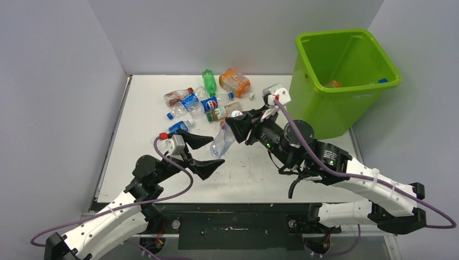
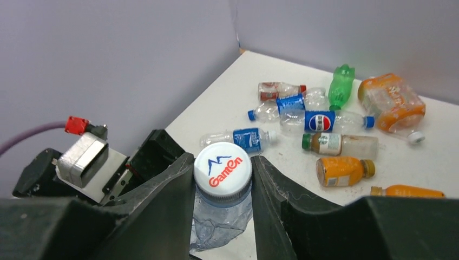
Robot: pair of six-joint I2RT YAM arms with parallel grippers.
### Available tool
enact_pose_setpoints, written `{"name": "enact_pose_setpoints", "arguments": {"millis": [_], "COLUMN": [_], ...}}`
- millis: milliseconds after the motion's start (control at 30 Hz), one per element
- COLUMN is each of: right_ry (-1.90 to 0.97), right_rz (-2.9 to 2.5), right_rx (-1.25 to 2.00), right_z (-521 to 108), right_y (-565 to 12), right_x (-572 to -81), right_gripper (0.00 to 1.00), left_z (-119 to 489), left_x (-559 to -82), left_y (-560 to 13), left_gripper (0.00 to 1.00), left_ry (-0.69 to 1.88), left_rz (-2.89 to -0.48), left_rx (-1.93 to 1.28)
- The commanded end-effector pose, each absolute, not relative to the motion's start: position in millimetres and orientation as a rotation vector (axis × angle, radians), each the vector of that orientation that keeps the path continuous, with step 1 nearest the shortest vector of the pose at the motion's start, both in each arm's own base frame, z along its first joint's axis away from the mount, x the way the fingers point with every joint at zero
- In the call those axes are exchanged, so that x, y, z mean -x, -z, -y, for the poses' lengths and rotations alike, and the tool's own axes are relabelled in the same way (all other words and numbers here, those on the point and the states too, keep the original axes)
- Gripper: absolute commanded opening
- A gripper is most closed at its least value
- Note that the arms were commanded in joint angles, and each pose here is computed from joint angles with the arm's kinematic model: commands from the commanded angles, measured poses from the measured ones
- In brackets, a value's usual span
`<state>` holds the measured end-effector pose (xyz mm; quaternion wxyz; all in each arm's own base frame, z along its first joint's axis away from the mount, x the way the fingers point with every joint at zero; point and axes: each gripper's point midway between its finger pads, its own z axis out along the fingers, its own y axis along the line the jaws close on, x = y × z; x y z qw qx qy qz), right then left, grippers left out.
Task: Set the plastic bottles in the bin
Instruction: Pick up the plastic bottle at the center of the board, then place the plastic bottle in the trash bin.
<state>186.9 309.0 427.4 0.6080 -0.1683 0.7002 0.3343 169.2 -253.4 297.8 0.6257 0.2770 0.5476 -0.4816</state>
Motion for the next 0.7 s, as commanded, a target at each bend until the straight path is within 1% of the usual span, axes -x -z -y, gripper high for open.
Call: {"name": "enact_pose_setpoints", "arguments": {"millis": [0, 267, 500, 667], "right_ry": [-0.777, -0.681, -0.546, -0.379], "right_rz": [-1.521, -1.480, -1.410, -1.385], "right_rx": [0.295, 0.173, -0.088, -0.219], "right_z": [-273, -232, -160, -121], "right_y": [-483, -500, -554, -576], "right_x": [-185, -194, -204, -211], "right_gripper": [0.05, 0.05, 0.05, 0.05], "left_z": [245, 234, 230, 232], "left_x": [-179, -200, -213, -214], "left_y": [-320, -308, -291, -291], "left_gripper": [0.96, 0.96, 0.96, 0.96], "left_ry": [1.039, 0.923, 0.851, 0.849], "left_rz": [-1.220, -1.269, -1.325, -1.322], "left_rx": [-0.578, -0.504, -0.481, -0.488]}}
